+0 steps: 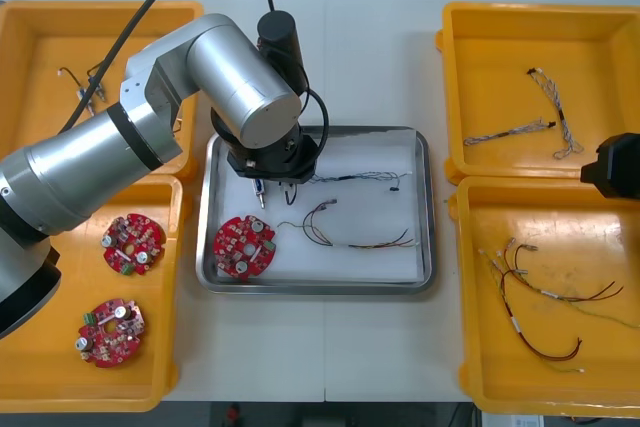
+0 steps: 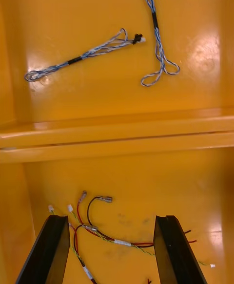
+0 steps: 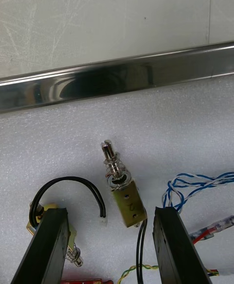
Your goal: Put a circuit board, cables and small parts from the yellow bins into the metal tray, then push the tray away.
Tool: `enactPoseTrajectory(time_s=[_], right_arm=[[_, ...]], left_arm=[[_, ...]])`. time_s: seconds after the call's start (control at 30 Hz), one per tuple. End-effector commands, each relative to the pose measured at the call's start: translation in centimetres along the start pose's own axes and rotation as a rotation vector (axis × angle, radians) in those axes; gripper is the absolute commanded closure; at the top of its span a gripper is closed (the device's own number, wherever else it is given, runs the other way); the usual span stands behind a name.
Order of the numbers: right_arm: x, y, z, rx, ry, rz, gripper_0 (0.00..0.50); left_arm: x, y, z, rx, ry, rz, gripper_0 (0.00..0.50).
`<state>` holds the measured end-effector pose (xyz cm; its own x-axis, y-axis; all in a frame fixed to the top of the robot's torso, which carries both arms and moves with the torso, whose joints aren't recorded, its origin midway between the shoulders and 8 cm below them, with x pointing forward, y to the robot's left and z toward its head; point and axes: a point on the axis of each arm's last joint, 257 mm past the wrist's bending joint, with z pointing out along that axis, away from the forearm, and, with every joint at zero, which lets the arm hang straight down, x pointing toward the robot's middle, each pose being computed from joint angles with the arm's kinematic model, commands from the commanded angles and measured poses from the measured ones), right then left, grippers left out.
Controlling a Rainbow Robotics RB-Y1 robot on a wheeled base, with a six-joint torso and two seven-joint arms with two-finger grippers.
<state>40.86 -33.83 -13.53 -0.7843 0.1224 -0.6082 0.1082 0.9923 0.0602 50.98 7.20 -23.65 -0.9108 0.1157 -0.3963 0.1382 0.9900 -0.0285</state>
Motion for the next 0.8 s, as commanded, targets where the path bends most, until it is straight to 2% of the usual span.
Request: enactPoseTrajectory(time_s=[0.03,0.2,0.43,0.63,0.8], right_arm=[[1.4,-2.7,-1.1,0.051,-0.001,0.023,0.000],[4.4,-3.3,-0.6,0.067,0.048,0.027,0.000],[5.9,-1.8,0.0,0.049,0.079,-0.010,0.000],[6.6,-1.2,0.0,0.047,0.077,-0.027,0.000],[6.7,-1.1,0.0,0.044,0.085,-0.044,0.000]], left_arm=[[-1.7,-2.6,-1.9,0.029,-0.048,-0.009,0.000],[-1.9,-2.2,-2.6,0.021,-0.052,-0.009,0.000],[-2.1,0.2,-7.3,-0.014,-0.044,-0.015,0.000],[-1.9,3.2,-11.1,-0.032,-0.041,-0.032,0.000],[-1.0,7.0,-13.6,-0.040,-0.047,0.009,0.000]])
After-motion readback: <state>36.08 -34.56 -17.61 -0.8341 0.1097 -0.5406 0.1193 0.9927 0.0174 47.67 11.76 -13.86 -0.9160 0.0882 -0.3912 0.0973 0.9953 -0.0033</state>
